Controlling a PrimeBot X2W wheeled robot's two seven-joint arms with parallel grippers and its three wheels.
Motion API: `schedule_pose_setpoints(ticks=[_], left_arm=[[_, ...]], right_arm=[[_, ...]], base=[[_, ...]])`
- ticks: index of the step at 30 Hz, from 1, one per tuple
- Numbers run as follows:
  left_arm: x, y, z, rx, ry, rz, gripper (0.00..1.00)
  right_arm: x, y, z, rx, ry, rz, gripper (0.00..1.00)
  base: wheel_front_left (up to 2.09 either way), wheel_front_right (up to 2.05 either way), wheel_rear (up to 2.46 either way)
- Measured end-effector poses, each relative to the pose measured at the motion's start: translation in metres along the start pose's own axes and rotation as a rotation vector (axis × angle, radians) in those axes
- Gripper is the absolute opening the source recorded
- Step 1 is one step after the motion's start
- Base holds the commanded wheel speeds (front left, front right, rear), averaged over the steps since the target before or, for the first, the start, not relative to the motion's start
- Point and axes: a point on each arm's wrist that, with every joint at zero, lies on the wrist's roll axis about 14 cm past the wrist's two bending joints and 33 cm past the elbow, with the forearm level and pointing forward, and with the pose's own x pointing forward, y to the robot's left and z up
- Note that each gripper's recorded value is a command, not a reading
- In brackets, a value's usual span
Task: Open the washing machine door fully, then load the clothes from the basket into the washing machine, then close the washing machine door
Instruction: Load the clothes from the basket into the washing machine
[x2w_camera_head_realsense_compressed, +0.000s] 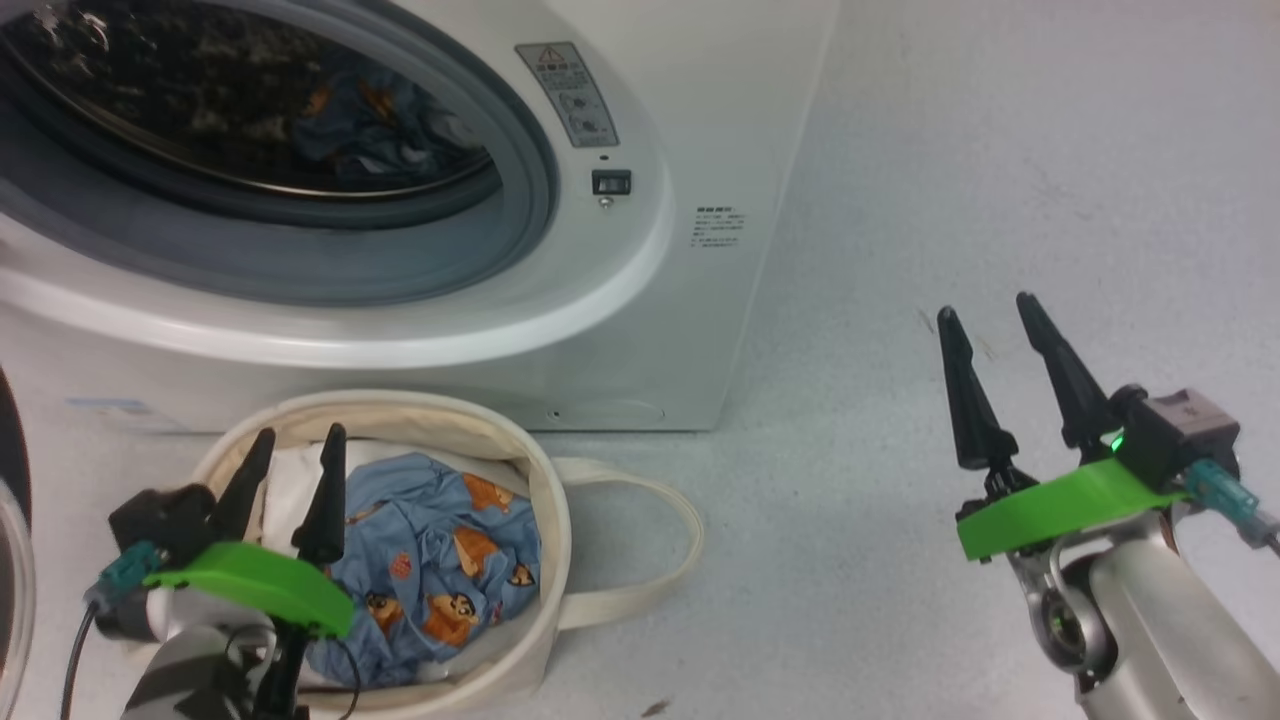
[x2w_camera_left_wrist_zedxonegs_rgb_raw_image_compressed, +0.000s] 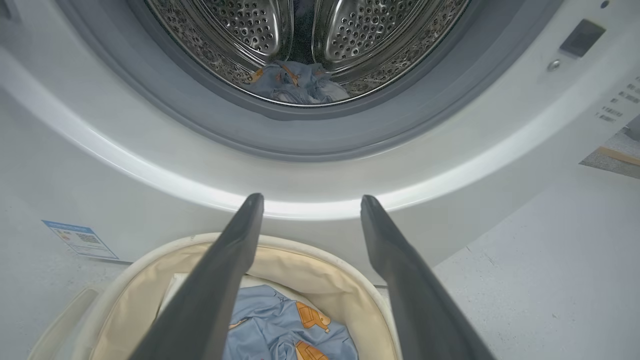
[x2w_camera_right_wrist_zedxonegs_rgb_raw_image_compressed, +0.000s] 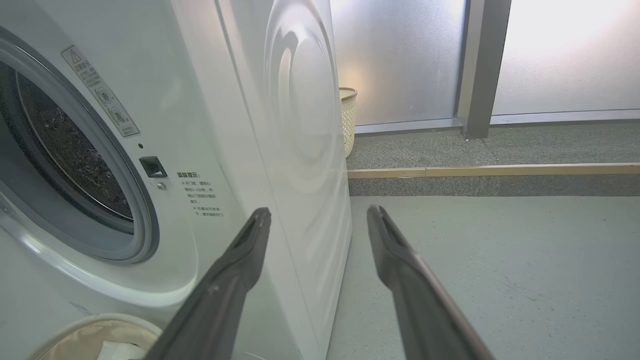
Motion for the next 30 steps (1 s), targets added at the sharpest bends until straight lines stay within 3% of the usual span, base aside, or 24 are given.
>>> schedule_pose_setpoints(ticks=[9, 15, 23, 30], left_arm=[[0.028, -0.009, -0.061, -0.019, 0.204, -0.007, 1.0], [0.034, -0.009, -0.118, 0.031, 0.404, -0.013, 1.0], [0.057, -0.016, -0.152, -0.009, 0.521, 0.002, 1.0], [0.052, -0.018, -0.198, -0.023, 0.681, 0.0, 1.0]], right_arm=[[0.018, -0.015, -0.013, -0.027, 0.024, 0.0, 1.0], [0.028, -0.027, -0.025, -0.065, 0.051, 0.006, 1.0], [0.034, -0.047, -0.04, -0.105, 0.086, -0.012, 1.0], [0.039, -0.062, -0.055, -0.137, 0.114, -0.02, 1.0]], base=[[0.0, 0.0, 0.0], [0.0, 0.0, 0.0], [0.0, 0.0, 0.0], [0.0, 0.0, 0.0]])
